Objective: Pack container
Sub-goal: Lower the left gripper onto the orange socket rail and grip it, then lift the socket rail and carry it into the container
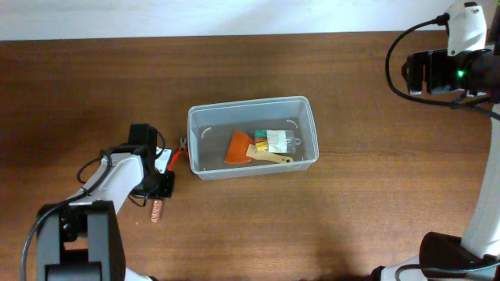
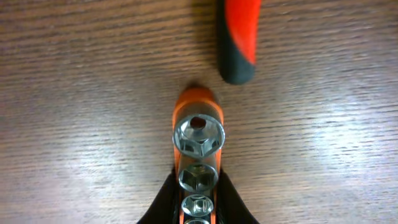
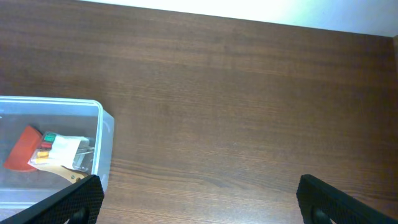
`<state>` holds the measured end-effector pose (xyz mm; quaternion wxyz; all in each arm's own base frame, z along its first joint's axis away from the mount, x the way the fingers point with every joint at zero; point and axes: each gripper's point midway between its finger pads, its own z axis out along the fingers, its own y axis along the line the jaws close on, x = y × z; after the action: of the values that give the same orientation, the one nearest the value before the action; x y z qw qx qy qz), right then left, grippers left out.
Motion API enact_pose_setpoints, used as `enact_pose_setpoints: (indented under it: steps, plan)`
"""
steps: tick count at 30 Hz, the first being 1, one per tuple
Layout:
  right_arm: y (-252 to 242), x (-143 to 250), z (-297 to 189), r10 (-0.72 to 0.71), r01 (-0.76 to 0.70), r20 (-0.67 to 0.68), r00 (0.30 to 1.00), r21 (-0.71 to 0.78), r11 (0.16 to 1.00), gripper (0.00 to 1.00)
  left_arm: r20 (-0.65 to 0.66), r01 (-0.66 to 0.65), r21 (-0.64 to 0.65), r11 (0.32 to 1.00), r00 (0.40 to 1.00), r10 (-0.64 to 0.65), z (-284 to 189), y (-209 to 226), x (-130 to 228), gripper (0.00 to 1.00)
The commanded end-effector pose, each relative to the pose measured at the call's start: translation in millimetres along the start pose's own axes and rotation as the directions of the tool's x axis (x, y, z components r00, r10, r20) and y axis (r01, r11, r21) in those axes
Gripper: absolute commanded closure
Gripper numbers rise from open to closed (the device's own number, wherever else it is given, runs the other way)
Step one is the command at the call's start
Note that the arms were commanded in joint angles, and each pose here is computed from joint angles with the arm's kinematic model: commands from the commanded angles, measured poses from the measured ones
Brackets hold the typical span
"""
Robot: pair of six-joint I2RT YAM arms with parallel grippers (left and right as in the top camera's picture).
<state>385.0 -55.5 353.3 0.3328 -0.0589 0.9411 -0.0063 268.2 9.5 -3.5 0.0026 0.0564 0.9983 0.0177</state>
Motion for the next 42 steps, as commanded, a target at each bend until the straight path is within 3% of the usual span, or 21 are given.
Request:
enact_pose_setpoints:
  steps: [1, 8, 12, 15, 18, 21, 24, 31, 40, 42]
  plan:
    - [1.0, 0.3, 2.1, 0.015, -0.015, -0.002, 1.0, -0.012, 1.0, 0.01, 0.04, 0.028, -0.038, 0.999, 0.999, -0.027, -24.6, 10.3, -23.3, 0.98]
    - [1.1, 0.4, 2.1, 0.015, -0.015, -0.002, 1.0, -0.013, 1.0, 0.01, 0.337, 0.043, -0.063, 0.997, 0.941, -0.02, -154.6, 20.1, -93.0, 0.98]
    - [1.0, 0.3, 2.1, 0.015, -0.015, -0.002, 1.0, -0.013, 1.0, 0.01, 0.482, -0.212, -0.079, 0.974, 0.847, 0.223, -222.7, -19.6, -115.9, 0.98]
    - [1.0, 0.3, 2.1, 0.015, -0.015, -0.002, 1.0, -0.013, 1.0, 0.01, 0.523, -0.469, -0.145, 0.871, 0.712, 0.47, -243.5, -68.2, -120.1, 0.98]
    - [1.0, 0.3, 2.1, 0.015, -0.015, -0.002, 1.0, -0.013, 1.0, 0.01, 0.485, -0.669, -0.222, 0.71, 0.555, 0.675, -239.4, -111.1, -113.8, 0.98]
    - [1.0, 0.3, 2.1, 0.015, -0.015, -0.002, 1.0, -0.013, 1.0, 0.01, 0.441, -0.779, -0.244, 0.577, 0.441, 0.782, -226.4, -145.2, -108.2, 0.98]
    - [1.0, 0.1, 2.1, 0.015, -0.015, -0.001, 1.0, -0.013, 1.0, 0.01, 0.398, -0.84, -0.231, 0.491, 0.379, 0.835, -206.6, -168.3, -106.9, 0.98]
    - [1.1, 0.5, 2.1, 0.015, -0.015, -0.003, 1.0, -0.013, 1.0, 0.01, 0.299, -0.885, -0.132, 0.446, 0.394, 0.869, -134.7, -188.7, -120.9, 0.98]
    - [1.8, 0.5, 2.1, 0.015, -0.016, -0.002, 1.0, -0.017, 1.0, 0.01, 0.154, -0.848, 0.027, 0.529, 0.526, 0.836, -59.5, -187.6, -112.4, 0.98]
    - [1.7, 0.4, 2.1, 0.015, -0.015, -0.002, 1.0, -0.017, 1.0, 0.01, 0.144, -0.848, 0.035, 0.528, 0.527, 0.837, -57.8, -186.8, -110.2, 0.88]
